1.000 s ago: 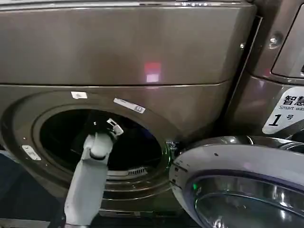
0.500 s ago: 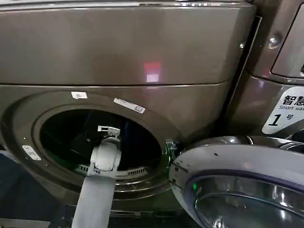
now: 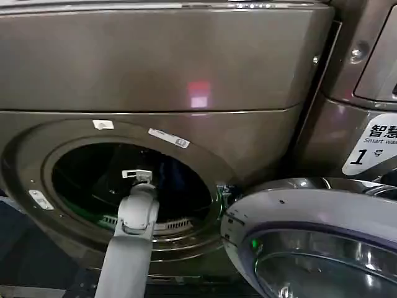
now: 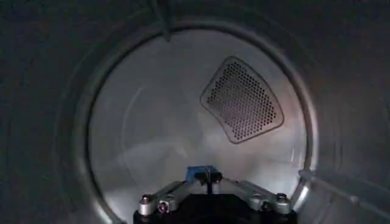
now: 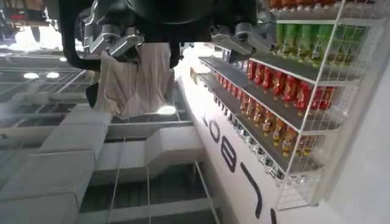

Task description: Grasp the clothes from the dryer.

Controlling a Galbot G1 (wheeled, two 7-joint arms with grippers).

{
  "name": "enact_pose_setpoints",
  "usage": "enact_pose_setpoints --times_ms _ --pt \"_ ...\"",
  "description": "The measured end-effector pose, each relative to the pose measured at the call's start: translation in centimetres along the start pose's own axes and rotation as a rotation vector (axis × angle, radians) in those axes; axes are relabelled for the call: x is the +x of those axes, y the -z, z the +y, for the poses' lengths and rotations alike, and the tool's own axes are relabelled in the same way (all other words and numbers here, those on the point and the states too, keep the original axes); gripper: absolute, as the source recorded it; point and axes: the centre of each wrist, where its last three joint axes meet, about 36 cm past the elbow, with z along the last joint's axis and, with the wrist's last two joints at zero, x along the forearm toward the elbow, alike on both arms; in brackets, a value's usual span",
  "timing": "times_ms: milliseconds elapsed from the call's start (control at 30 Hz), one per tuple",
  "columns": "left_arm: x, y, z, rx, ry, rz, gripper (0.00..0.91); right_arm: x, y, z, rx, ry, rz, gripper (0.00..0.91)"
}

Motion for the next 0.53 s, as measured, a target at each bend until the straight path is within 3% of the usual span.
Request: enact_pose_setpoints --times_ms 533 --pt "0.19 -0.07 -0.06 0.016 0.013 0.006 0.000 0.07 0.84 -0.10 0.007 -0.020 0.025 0.907"
